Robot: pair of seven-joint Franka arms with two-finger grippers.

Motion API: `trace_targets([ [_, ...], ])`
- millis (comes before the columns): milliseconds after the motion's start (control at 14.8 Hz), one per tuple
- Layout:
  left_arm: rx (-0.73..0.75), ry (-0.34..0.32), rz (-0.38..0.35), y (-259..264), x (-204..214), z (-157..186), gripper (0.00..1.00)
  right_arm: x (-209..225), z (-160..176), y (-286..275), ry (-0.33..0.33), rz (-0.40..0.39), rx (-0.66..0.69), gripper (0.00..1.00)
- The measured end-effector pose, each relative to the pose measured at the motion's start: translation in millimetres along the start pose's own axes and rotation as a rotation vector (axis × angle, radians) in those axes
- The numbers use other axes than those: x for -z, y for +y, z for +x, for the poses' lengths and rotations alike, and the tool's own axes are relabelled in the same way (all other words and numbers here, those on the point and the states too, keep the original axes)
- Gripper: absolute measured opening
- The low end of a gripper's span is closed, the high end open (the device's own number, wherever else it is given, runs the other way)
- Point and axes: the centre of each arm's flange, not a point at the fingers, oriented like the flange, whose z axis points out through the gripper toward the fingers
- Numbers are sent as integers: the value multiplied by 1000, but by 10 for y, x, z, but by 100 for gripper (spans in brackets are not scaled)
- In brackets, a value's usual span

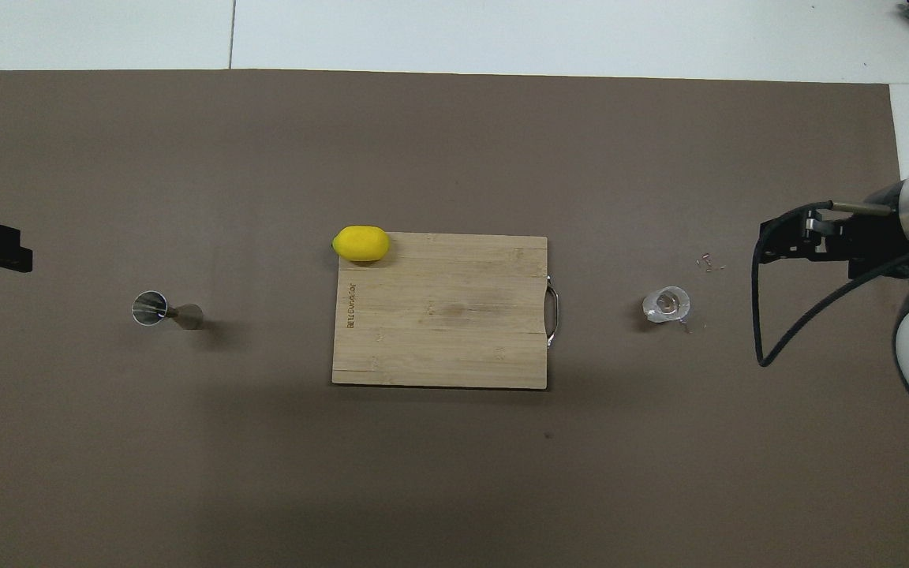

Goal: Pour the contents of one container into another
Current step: 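Move the left gripper toward the small steel cup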

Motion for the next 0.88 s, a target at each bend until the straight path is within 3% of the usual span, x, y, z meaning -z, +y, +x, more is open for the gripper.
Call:
trace_targets([
  [473,-2,12,0,11,3,11,100,0,0,0,0,0,0,100],
  [878,-1,188,-8,19,-257,236,100,0,0,0,0,0,0,100],
])
